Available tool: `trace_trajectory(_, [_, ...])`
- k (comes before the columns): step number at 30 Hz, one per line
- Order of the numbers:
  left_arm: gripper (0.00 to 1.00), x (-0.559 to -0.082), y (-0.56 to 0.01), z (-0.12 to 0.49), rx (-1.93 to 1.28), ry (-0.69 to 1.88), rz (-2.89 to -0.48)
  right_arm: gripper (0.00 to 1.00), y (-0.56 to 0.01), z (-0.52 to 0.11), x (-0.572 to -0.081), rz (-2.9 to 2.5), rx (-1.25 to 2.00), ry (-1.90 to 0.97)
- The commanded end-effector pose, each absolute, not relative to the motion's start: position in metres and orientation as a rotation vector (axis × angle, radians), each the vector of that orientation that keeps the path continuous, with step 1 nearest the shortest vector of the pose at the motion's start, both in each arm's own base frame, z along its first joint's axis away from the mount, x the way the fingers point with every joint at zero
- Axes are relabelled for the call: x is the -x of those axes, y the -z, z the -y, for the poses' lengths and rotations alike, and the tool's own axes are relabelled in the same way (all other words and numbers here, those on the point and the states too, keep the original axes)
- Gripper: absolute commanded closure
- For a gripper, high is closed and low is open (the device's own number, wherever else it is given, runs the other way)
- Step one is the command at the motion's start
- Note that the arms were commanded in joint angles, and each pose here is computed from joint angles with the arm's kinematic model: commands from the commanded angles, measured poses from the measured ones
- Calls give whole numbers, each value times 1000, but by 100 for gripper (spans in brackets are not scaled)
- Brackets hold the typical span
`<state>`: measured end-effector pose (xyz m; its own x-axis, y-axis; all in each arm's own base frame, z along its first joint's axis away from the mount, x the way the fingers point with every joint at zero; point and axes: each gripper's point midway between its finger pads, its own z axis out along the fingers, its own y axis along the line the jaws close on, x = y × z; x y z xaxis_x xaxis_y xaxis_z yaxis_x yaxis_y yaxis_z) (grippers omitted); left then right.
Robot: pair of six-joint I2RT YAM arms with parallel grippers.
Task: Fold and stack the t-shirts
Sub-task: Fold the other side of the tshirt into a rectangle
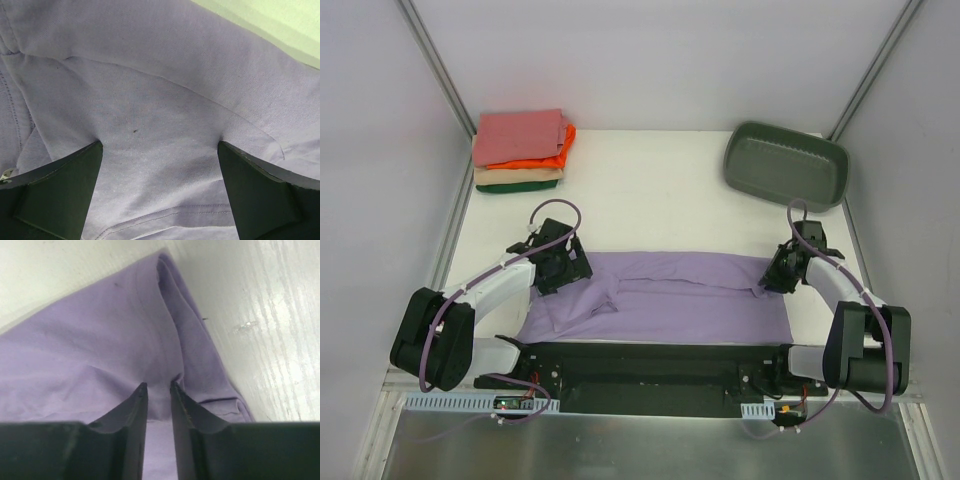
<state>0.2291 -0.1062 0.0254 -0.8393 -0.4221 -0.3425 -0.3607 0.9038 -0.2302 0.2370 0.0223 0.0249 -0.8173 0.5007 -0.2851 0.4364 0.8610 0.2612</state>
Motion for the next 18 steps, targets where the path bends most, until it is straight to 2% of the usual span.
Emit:
trace_trajectory(1, [1,-221,-15,92,572,138,-2701,79,-18,-16,-234,-2678,-765,-226])
trace_trajectory(6, [1,-222,-13,89,582,118,-2702,99,-25,-10,-238,-2654,-726,-199])
trace_trajectory(18, [1,-222,-10,82,609,97,-2707,99,-58,2,-254,-2603,-556,-129])
